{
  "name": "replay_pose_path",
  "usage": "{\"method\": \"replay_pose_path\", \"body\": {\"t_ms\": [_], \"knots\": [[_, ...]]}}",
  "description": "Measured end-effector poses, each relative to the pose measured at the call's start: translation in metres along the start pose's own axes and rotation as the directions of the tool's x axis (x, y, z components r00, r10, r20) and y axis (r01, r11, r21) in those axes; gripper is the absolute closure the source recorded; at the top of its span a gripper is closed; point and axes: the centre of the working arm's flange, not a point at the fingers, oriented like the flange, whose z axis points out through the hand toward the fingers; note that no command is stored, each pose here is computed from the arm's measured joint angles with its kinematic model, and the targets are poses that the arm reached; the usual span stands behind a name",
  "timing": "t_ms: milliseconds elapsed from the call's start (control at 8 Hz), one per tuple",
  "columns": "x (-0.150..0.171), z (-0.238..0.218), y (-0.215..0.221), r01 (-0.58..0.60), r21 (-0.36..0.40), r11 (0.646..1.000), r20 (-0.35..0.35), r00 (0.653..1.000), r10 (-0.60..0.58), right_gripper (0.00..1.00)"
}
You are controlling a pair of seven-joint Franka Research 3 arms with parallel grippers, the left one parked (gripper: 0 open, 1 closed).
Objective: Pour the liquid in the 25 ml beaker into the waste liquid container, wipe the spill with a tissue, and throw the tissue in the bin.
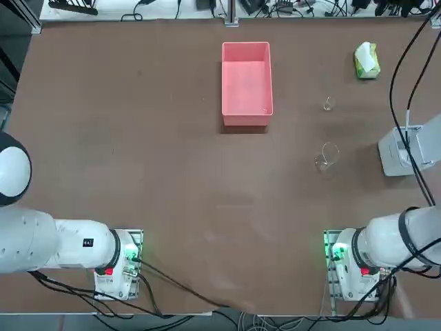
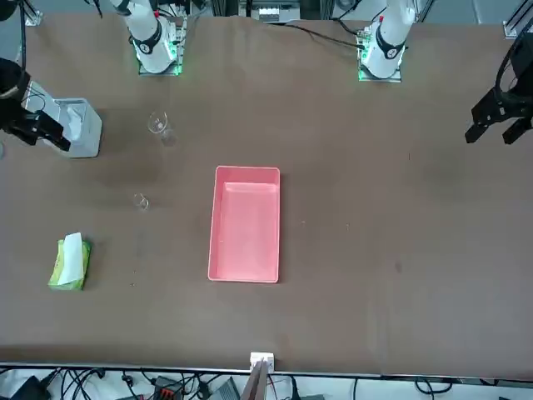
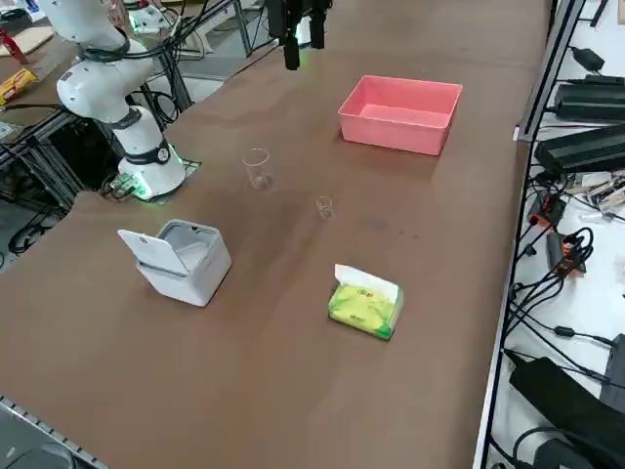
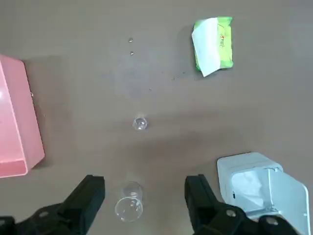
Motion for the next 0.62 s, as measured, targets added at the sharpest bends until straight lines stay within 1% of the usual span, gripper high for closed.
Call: {"method": "replay_pose_path", "body": {"t_ms": [250, 625], "knots": [[-0.0080, -0.0115, -0.0030, -0.007, 0.002, 1.000, -0.019, 1.000, 0.007, 0.00], [-0.0100, -0.0145, -0.0048, -0.003, 0.003, 1.000, -0.026, 1.000, 0.003, 0.00]]}}
